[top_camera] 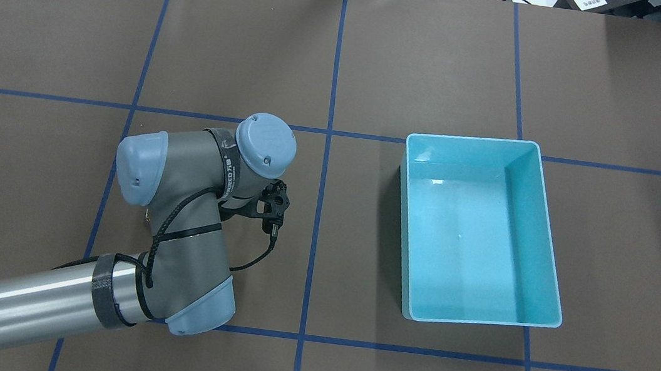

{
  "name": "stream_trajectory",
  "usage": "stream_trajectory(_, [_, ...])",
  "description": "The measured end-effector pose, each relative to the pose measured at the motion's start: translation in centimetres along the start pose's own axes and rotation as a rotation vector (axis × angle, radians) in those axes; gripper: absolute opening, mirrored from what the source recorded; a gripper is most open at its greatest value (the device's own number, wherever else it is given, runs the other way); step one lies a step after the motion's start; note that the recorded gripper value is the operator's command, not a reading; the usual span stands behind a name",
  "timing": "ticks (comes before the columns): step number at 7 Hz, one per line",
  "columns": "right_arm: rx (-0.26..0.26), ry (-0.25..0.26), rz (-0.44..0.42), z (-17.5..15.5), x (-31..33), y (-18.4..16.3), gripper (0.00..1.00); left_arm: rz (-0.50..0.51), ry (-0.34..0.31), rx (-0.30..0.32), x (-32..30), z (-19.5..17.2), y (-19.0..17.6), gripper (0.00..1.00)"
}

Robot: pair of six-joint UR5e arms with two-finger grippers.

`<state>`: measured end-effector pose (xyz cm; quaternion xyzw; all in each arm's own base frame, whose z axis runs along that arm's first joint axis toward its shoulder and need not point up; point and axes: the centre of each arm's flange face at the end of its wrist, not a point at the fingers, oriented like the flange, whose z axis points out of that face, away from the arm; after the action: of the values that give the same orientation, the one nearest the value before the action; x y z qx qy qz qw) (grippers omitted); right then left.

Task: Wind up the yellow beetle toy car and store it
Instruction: 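Press the left gripper down on the car's roof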

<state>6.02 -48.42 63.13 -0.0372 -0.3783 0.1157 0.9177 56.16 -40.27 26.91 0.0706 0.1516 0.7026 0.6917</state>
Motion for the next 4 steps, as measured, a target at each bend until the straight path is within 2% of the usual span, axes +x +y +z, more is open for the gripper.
stream_trajectory(4, [-0.002,0.001,0.002,0.11,0.11,-0.01,1.00,0.021,-0.102,0.028,0.48,-0.42,1.08,1.00])
